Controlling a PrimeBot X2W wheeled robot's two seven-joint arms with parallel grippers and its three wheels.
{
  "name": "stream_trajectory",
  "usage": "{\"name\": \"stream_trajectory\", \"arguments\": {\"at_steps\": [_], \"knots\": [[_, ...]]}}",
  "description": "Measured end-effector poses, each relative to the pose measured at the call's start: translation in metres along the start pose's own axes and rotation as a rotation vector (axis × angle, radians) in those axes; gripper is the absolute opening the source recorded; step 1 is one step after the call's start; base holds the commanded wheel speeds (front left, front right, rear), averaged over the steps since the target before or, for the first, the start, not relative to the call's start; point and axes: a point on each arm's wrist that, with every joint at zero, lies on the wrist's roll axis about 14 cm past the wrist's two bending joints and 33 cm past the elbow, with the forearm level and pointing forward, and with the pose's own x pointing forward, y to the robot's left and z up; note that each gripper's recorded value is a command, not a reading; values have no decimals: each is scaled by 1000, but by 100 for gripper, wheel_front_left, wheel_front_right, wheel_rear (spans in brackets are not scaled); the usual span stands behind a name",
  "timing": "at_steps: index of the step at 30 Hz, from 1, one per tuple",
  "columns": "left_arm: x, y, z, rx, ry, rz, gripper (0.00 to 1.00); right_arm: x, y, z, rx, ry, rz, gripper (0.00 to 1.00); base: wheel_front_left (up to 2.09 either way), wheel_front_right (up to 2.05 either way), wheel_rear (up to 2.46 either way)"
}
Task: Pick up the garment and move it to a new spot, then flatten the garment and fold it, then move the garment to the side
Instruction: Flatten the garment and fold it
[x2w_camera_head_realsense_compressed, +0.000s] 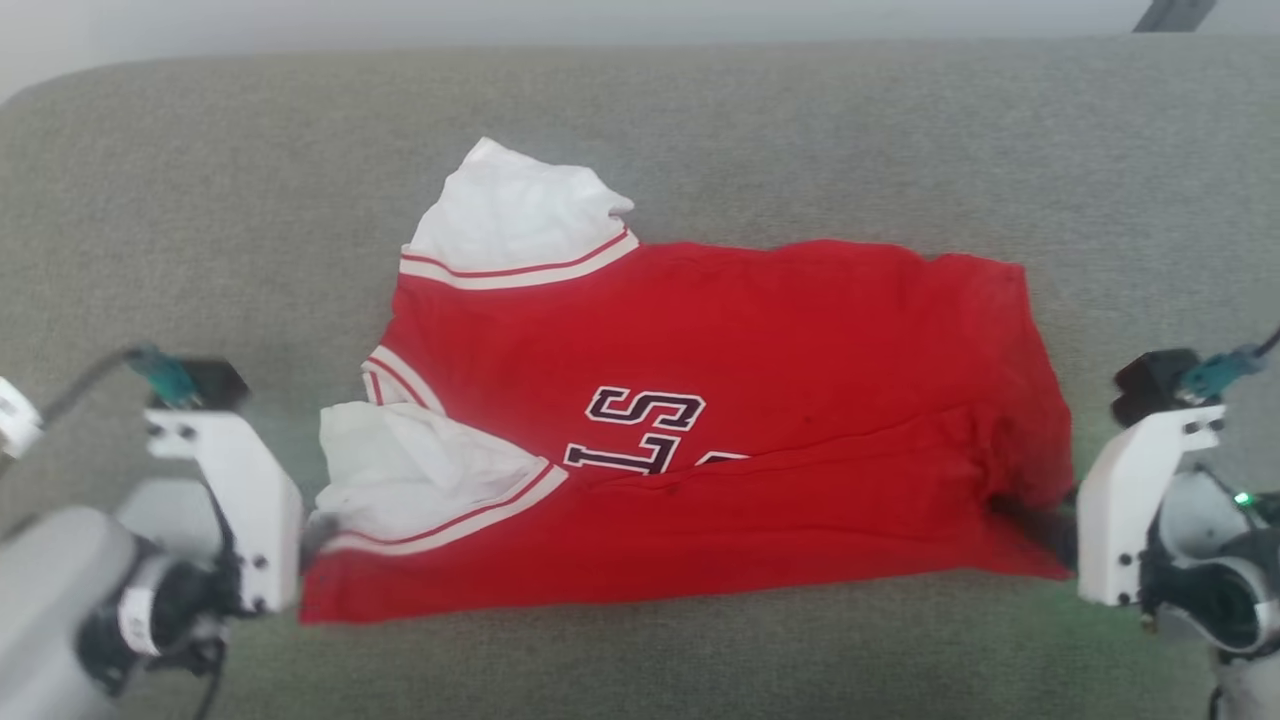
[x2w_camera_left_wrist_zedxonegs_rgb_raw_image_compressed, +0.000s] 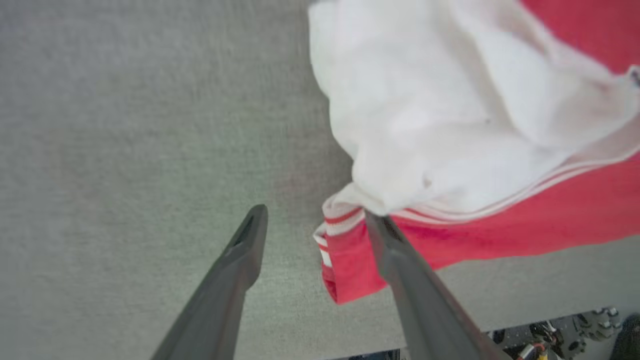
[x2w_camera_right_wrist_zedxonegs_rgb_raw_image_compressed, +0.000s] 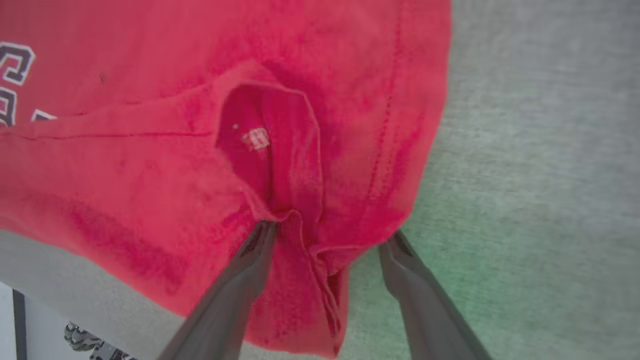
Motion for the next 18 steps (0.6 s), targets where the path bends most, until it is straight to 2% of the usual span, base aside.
{"name": "stream_trajectory", "arguments": {"at_steps": [4,9,15,18], "knots": [[-20,0,33,59,-91,19,100,-19,-8,21,-11,-124,-24,100,0,0,0],[-42,-7,78,136,-197,35,100,-49,-10,56,-43,-363,-48,100,0,0,0],[-48,-51,150,285,-375,-31,100,-91,-5,98,-106,-695,-82,100,0,0,0],[-44,-73,180,338,-440,-65,100,-108,-7,111,-131,-815,-109,100,0,0,0]]}}
